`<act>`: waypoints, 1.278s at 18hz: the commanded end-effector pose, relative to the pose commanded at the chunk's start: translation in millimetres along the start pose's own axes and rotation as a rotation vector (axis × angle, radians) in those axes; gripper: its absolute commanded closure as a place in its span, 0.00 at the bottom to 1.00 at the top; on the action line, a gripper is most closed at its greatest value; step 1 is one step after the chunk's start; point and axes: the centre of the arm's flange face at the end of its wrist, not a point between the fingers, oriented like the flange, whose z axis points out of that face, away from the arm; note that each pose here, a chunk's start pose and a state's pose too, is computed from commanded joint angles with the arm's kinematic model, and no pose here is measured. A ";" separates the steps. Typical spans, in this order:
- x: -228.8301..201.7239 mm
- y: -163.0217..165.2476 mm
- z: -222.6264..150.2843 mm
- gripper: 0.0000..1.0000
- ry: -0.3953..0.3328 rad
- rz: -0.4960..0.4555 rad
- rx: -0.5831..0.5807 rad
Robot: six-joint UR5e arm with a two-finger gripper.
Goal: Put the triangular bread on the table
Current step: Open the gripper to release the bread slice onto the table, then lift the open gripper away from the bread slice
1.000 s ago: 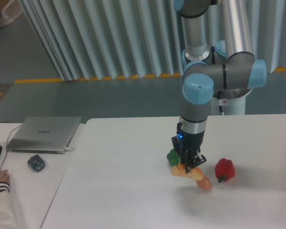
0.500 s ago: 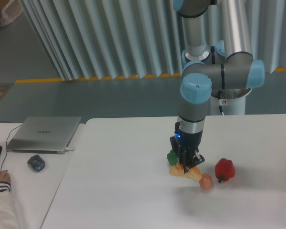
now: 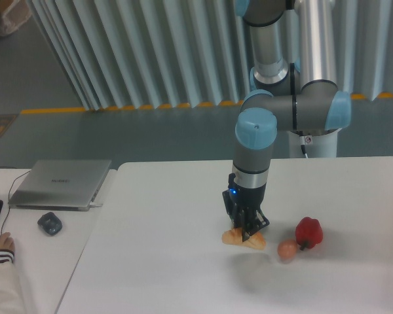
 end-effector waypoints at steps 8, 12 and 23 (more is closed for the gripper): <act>-8.6 9.3 -14.1 0.00 -0.123 0.029 -0.096; -11.9 17.0 -38.3 0.00 -0.172 0.151 -0.135; -50.0 63.7 -66.3 0.00 -0.139 0.474 -0.251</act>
